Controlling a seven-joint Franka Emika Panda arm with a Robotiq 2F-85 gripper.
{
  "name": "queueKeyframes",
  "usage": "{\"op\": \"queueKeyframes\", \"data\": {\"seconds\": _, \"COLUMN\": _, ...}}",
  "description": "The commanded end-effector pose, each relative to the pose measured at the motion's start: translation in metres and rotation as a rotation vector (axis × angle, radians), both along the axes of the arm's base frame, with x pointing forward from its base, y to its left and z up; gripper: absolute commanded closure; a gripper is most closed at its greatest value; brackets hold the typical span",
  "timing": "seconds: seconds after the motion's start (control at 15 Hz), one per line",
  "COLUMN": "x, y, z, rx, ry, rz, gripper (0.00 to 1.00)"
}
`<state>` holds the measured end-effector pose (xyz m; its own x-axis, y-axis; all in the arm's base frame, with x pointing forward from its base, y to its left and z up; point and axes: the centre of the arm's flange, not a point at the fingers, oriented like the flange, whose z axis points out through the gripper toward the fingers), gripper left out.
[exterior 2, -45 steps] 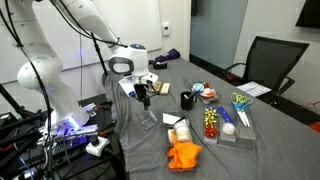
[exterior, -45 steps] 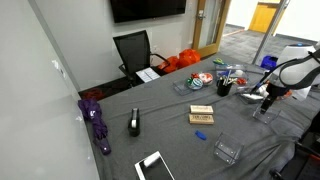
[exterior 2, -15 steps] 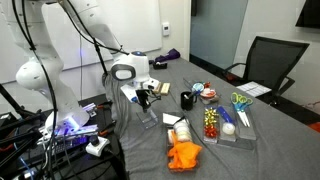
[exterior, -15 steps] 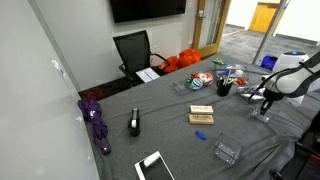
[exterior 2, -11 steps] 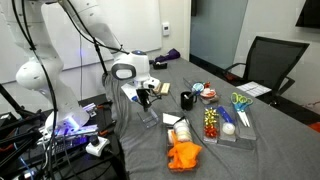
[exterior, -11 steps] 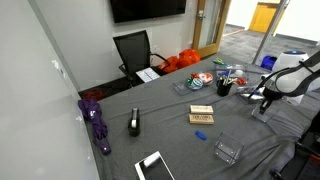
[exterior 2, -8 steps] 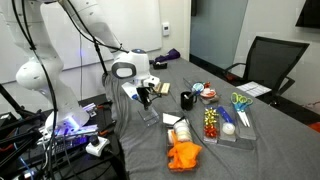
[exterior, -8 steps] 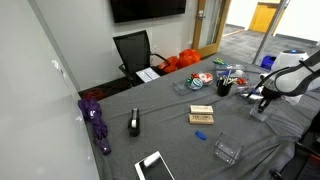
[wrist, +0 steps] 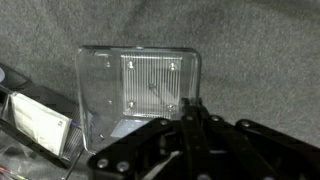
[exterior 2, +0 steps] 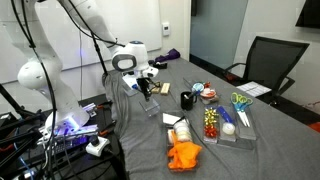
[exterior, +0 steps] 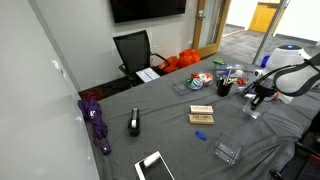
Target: Pick up the clear bowl on the right and place it inside the clear bowl on the left
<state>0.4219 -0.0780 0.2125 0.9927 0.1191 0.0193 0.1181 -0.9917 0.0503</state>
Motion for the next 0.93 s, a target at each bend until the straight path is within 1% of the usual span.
{"op": "queueKeyframes", "data": {"seconds": 0.0, "x": -0.004, "y": 0.030, "z": 0.024, "rx": -0.028, "ry": 0.009, "rz": 0.010, "gripper": 0.99}}
{"op": "queueKeyframes", "data": {"seconds": 0.07, "x": 0.003, "y": 0.015, "z": 0.008, "rx": -0.015, "ry": 0.000, "rz": 0.006, "gripper": 0.99}}
{"op": "queueKeyframes", "data": {"seconds": 0.13, "x": 0.004, "y": 0.020, "z": 0.011, "rx": -0.017, "ry": -0.004, "rz": 0.006, "gripper": 0.95}}
{"op": "queueKeyframes", "data": {"seconds": 0.6, "x": 0.003, "y": 0.018, "z": 0.009, "rx": -0.016, "ry": -0.001, "rz": 0.002, "gripper": 0.95}}
{"op": "queueKeyframes", "data": {"seconds": 0.67, "x": 0.003, "y": 0.018, "z": 0.009, "rx": -0.016, "ry": -0.001, "rz": 0.002, "gripper": 0.99}}
{"op": "queueKeyframes", "data": {"seconds": 0.87, "x": -0.003, "y": 0.035, "z": 0.014, "rx": -0.031, "ry": 0.008, "rz": 0.050, "gripper": 0.99}}
